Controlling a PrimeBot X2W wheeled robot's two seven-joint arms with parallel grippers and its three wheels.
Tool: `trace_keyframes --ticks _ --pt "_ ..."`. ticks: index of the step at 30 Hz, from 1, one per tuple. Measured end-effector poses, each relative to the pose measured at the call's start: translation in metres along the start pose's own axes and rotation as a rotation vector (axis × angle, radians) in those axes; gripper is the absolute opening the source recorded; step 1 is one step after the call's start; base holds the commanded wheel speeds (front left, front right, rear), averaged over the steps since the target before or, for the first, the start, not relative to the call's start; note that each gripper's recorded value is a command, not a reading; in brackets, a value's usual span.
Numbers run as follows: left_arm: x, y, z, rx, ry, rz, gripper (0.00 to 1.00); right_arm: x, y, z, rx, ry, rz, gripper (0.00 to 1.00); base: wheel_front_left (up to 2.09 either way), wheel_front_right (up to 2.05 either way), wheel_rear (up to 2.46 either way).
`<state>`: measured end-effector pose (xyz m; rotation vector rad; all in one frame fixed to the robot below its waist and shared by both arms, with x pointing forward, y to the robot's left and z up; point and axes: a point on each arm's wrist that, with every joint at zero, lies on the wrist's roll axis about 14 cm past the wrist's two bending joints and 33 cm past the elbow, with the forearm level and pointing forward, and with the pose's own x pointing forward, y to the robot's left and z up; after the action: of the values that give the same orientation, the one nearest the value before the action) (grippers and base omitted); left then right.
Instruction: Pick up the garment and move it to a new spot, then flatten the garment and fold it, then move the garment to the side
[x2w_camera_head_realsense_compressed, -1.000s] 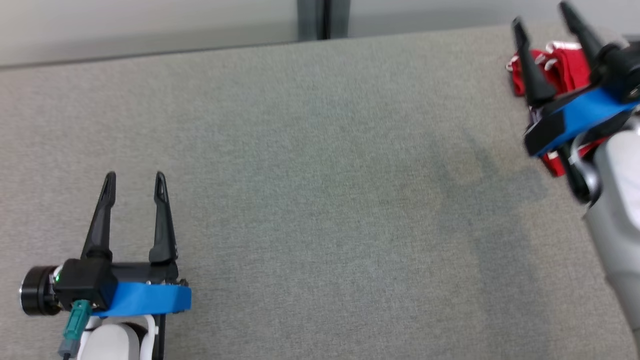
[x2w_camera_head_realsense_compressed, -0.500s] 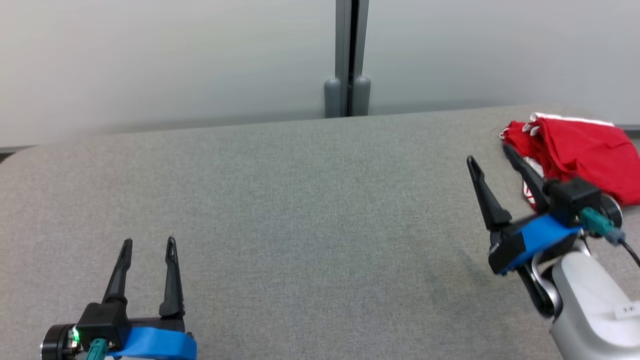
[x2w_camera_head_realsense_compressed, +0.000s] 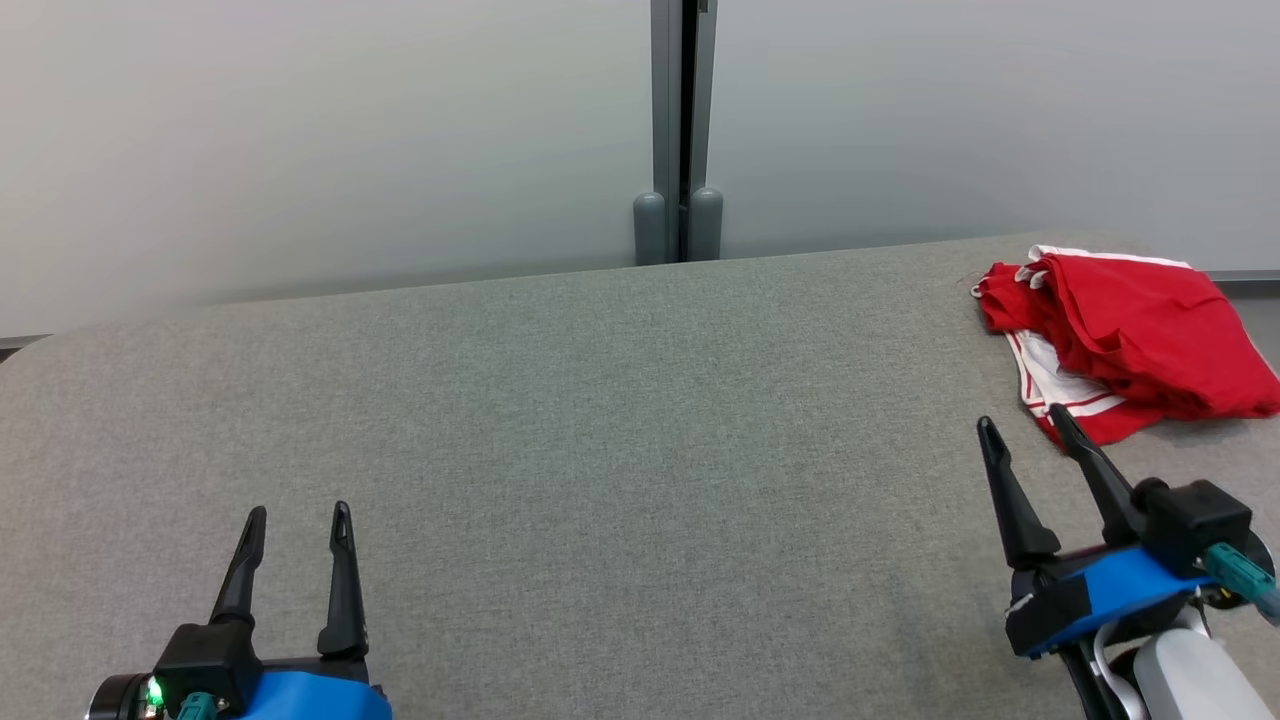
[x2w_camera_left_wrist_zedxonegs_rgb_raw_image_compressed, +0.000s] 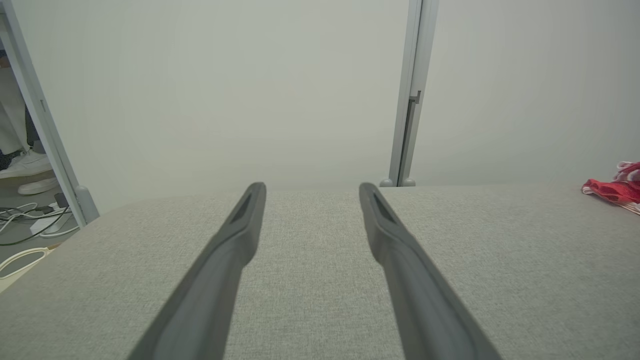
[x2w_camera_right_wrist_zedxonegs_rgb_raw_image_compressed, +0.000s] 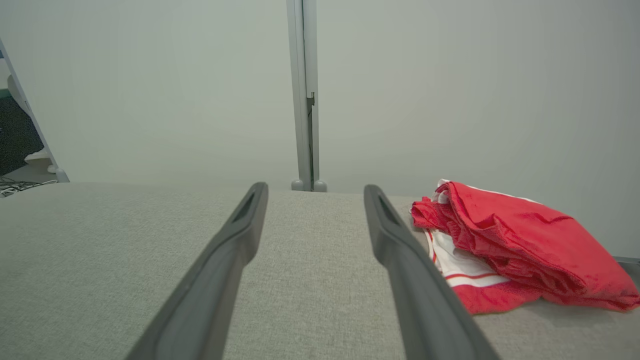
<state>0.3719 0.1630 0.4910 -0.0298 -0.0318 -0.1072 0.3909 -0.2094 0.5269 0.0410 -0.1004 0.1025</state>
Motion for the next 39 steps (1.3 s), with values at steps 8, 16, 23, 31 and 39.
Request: trace_keyframes --ticks 8,16,23,31,39 --pt "0.001 0.004 0.001 0.002 -0.002 0.010 1.00 -0.014 0.002 -0.010 0.046 0.007 -0.040 1.00 0.00 0.00 0.00" --pt "0.001 0.007 0.002 -0.003 -0.005 0.020 1.00 -0.017 0.020 -0.014 0.073 0.009 -0.026 1.00 0.00 0.00 0.00" --pt "0.001 0.009 0.002 -0.007 -0.006 0.028 1.00 -0.017 0.035 -0.015 0.100 0.003 -0.011 1.00 0.00 0.00 0.00" --pt "-0.001 0.016 0.000 -0.009 0.001 0.056 1.00 -0.022 0.043 -0.022 0.122 0.019 -0.014 1.00 0.00 0.00 0.00" --pt "-0.001 0.017 -0.002 -0.011 0.009 0.063 1.00 -0.026 0.042 -0.023 0.115 0.022 -0.022 1.00 0.00 0.00 0.00"
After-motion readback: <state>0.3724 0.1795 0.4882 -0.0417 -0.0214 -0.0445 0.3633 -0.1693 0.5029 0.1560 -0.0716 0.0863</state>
